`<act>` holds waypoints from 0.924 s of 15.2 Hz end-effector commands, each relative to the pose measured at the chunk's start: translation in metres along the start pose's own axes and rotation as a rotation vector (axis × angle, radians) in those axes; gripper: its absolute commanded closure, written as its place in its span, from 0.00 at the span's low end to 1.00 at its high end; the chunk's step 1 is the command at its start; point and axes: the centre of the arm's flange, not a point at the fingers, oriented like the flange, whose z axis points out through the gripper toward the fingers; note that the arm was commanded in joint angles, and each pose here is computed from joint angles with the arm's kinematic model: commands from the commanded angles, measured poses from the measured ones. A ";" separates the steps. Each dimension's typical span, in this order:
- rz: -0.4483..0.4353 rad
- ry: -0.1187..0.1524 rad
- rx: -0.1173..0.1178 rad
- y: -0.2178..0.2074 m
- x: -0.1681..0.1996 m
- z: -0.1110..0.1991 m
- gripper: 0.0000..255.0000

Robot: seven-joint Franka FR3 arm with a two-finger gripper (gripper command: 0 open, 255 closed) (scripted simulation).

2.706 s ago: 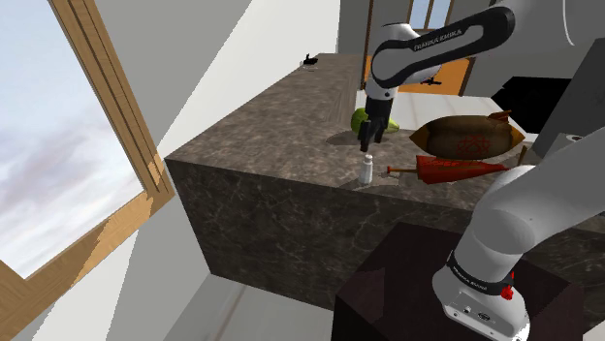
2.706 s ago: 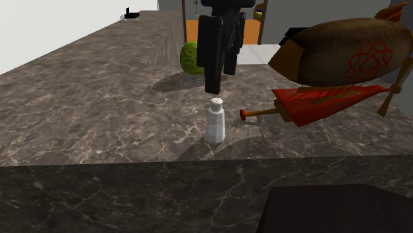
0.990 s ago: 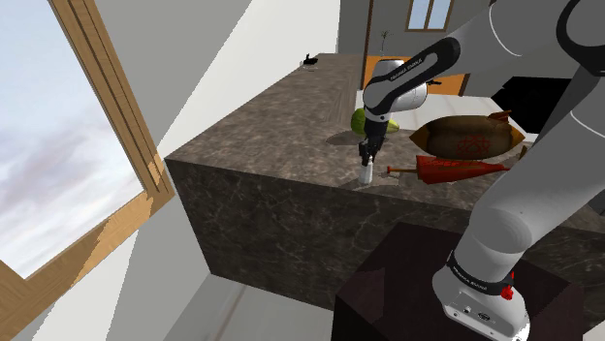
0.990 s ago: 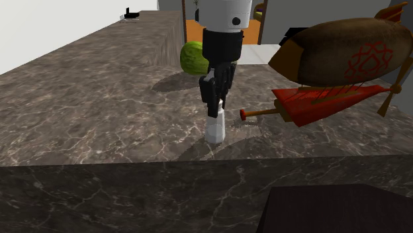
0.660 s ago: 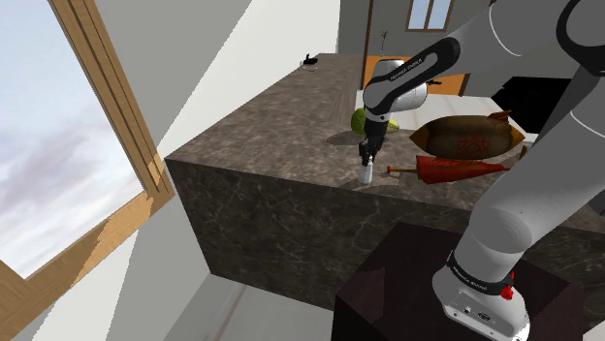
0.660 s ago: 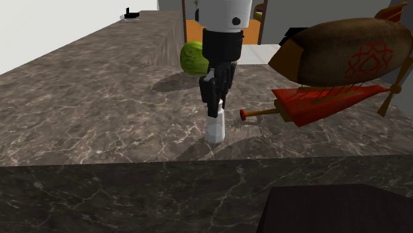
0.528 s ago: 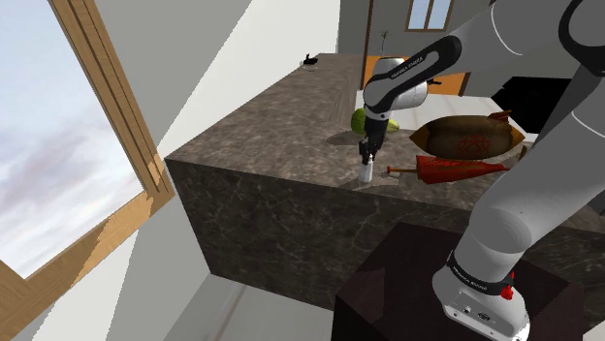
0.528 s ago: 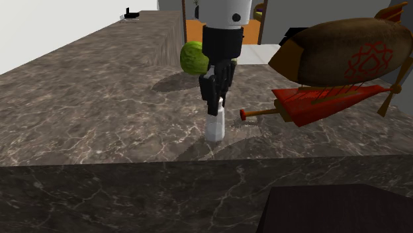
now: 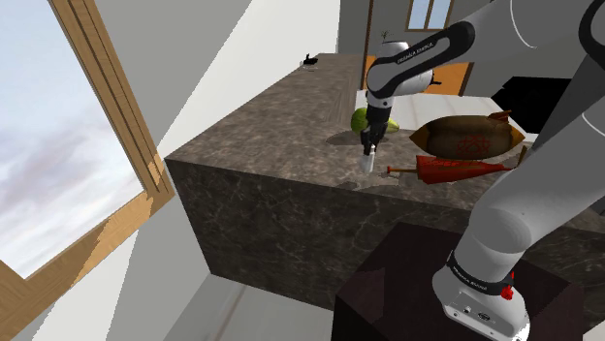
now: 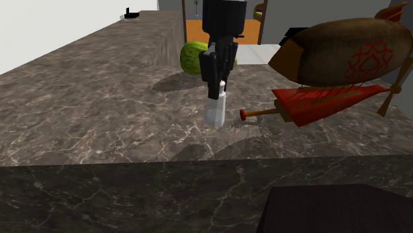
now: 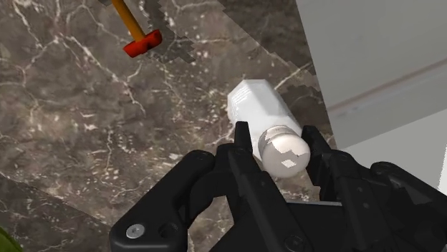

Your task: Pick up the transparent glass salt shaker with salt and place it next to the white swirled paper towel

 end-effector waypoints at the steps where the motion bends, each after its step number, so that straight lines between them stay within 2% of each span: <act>1: 0.000 0.000 0.000 -0.002 0.000 -0.012 1.00; 14: 0.000 0.000 0.000 -0.007 0.001 -0.080 1.00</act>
